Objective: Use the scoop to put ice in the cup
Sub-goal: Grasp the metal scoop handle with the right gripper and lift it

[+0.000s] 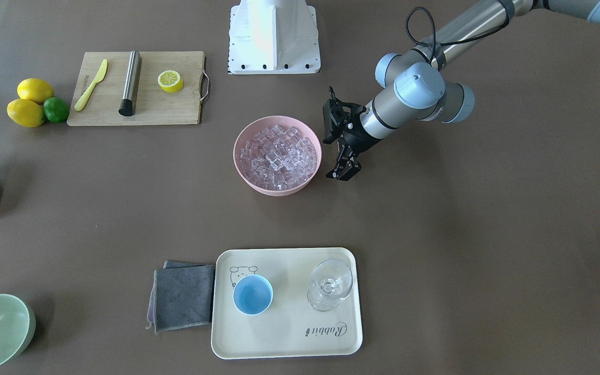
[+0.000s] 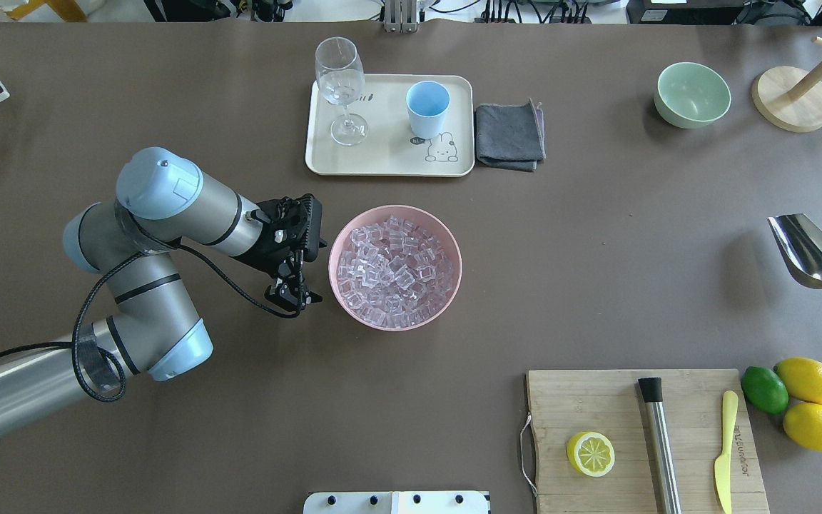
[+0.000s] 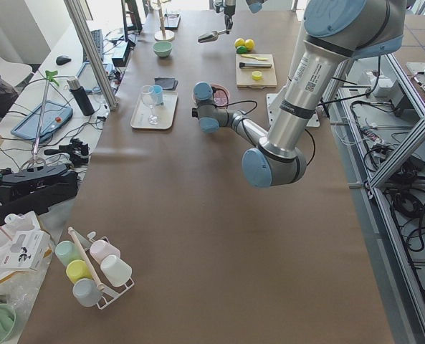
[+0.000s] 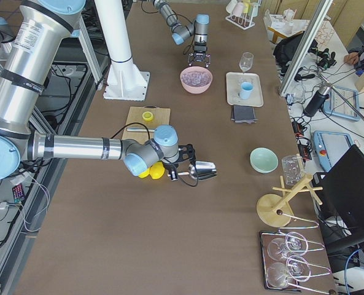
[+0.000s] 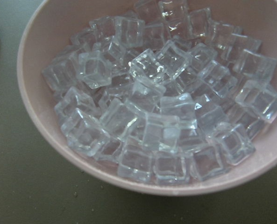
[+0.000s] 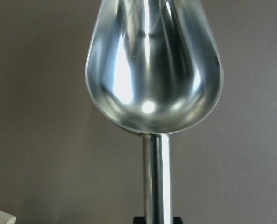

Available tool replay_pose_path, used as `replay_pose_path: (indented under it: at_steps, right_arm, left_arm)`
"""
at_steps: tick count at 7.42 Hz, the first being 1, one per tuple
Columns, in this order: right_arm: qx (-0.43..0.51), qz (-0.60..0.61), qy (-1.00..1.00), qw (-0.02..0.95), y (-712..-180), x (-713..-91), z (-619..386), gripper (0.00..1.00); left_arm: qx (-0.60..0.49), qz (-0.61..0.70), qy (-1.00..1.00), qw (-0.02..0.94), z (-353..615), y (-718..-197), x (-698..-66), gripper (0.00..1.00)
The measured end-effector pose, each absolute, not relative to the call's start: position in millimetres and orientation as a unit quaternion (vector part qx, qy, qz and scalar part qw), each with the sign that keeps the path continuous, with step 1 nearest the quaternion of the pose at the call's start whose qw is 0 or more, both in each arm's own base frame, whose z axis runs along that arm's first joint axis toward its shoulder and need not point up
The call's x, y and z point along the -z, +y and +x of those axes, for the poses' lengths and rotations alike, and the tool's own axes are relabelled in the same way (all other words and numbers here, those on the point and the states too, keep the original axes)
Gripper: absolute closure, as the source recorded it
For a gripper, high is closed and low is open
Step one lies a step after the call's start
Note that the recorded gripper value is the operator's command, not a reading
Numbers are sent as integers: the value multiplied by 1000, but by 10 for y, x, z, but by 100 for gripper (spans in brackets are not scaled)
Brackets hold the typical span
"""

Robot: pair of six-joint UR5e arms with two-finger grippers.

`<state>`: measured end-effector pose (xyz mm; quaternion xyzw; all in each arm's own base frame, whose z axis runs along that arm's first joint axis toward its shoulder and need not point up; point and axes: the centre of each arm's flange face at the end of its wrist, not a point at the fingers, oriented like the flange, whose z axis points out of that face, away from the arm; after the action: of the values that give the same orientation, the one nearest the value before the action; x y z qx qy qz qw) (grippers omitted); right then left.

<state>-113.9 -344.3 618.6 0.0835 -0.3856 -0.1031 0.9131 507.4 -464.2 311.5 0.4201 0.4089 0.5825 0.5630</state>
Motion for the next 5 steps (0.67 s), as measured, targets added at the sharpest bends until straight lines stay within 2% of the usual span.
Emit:
replay_pose_path:
  at_steps: [5]
  right_arm:
    - [228,161,-349,895,-3967,-5265,-989,100]
  left_arm:
    - [-577,416,414,568,5114,-4640,-3070,1]
